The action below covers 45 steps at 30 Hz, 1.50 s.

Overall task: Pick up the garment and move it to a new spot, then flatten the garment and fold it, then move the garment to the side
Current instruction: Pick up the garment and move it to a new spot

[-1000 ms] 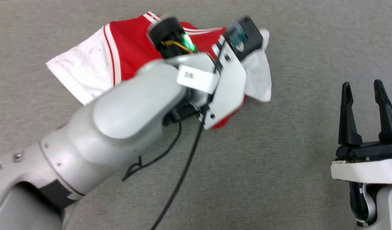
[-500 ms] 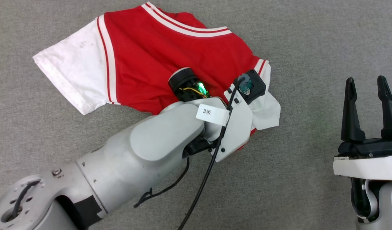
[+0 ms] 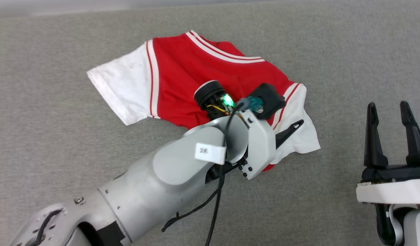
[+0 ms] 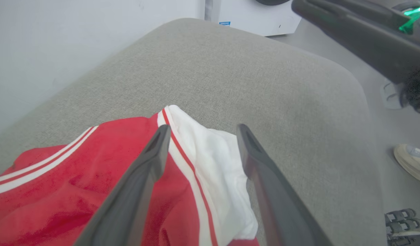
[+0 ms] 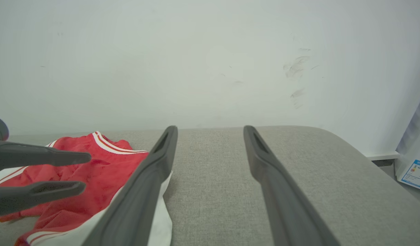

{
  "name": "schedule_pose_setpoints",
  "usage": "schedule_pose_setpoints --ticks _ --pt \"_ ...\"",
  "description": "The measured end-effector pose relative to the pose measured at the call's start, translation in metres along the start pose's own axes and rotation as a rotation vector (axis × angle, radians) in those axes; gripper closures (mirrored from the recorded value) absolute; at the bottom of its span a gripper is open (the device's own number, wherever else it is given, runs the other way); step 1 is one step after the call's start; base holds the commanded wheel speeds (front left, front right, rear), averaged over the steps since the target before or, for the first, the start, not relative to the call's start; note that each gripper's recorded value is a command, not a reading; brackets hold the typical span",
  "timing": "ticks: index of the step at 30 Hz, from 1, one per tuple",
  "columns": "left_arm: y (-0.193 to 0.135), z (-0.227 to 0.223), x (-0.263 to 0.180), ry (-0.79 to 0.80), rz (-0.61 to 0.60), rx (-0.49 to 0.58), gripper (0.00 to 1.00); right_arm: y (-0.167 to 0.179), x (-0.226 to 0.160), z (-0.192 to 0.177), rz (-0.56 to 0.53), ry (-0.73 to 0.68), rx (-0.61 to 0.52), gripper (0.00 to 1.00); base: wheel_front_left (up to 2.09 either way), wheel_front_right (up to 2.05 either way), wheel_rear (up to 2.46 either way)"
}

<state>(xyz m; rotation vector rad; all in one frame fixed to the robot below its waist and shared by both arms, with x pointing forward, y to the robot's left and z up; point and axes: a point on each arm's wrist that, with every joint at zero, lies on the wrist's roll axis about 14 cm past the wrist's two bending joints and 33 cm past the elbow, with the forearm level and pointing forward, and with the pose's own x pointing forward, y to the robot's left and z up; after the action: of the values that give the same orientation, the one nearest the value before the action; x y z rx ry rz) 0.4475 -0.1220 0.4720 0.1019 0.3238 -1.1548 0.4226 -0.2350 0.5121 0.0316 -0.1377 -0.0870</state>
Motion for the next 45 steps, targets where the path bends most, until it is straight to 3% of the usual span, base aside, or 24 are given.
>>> schedule_pose_setpoints --ticks 7,15,18,28,37,45 --pt "0.036 0.03 -0.055 -0.243 0.269 -0.016 0.0 0.014 -0.012 0.011 0.039 -0.018 0.019 0.0 0.0 0.0 0.0" --pt "0.076 0.028 -0.141 -0.359 0.617 -0.048 0.0 0.028 -0.025 0.016 0.078 -0.02 0.039 0.0 0.0 0.0 0.0" --pt "0.089 0.03 -0.18 -0.391 0.759 -0.01 0.0 0.034 -0.028 0.017 0.096 -0.019 0.043 0.0 0.0 0.0 0.0" --pt "0.087 0.012 -0.282 -0.455 1.102 0.027 0.0 0.047 -0.037 0.019 0.135 -0.018 0.06 0.0 0.0 0.0 0.0" --pt "0.065 -0.019 -0.333 -0.434 1.276 0.037 0.0 0.051 -0.046 0.023 0.15 -0.022 0.071 0.0 0.0 0.0 0.0" --pt "0.044 -0.041 -0.346 -0.412 1.308 0.01 0.0 0.051 -0.054 0.024 0.153 -0.019 0.071 0.0 0.0 0.0 0.0"
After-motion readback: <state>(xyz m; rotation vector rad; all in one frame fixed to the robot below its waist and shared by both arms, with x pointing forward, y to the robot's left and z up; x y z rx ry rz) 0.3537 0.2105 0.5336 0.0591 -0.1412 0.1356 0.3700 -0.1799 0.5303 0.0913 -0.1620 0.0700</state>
